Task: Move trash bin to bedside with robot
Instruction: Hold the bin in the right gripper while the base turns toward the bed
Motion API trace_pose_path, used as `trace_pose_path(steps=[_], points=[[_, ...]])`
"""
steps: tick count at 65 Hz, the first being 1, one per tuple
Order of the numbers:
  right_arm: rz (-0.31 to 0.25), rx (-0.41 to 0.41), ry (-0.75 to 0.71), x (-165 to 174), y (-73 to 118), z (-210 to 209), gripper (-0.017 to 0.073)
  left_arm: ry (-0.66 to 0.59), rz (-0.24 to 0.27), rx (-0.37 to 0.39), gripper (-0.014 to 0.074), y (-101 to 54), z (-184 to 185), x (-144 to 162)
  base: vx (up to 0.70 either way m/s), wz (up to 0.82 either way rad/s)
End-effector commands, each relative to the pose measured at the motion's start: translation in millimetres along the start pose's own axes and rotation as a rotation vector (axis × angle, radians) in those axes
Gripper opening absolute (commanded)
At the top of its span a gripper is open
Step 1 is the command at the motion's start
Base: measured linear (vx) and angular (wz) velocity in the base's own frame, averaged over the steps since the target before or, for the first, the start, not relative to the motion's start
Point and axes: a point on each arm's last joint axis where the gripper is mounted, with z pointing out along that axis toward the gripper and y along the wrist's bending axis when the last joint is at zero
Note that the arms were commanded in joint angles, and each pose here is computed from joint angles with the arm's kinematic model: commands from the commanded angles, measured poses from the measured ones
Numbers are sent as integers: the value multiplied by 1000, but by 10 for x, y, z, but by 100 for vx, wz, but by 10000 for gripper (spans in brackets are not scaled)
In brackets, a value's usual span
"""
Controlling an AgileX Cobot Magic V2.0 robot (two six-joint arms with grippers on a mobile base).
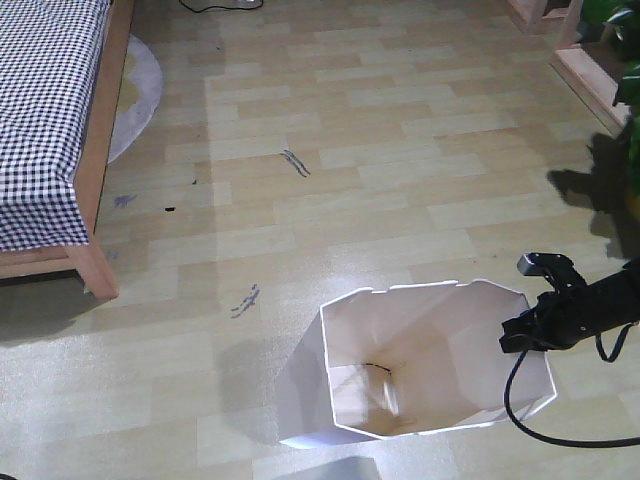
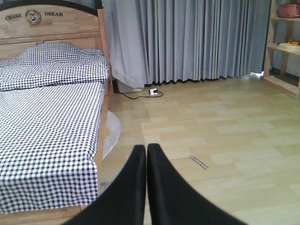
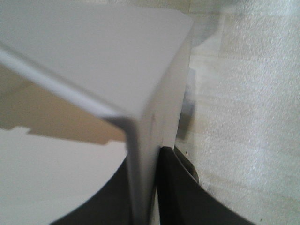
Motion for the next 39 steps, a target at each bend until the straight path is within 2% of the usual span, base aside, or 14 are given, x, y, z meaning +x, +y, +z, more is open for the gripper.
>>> trace_pose_path(steps=[1,39], points=[[11,-164,-77,-167,231,-238,-5,-102,-7,10,-6,-8,-22,-150,29,5],[11,-164,-77,-167,231,-238,-5,-102,-7,10,-6,-8,-22,-150,33,2]])
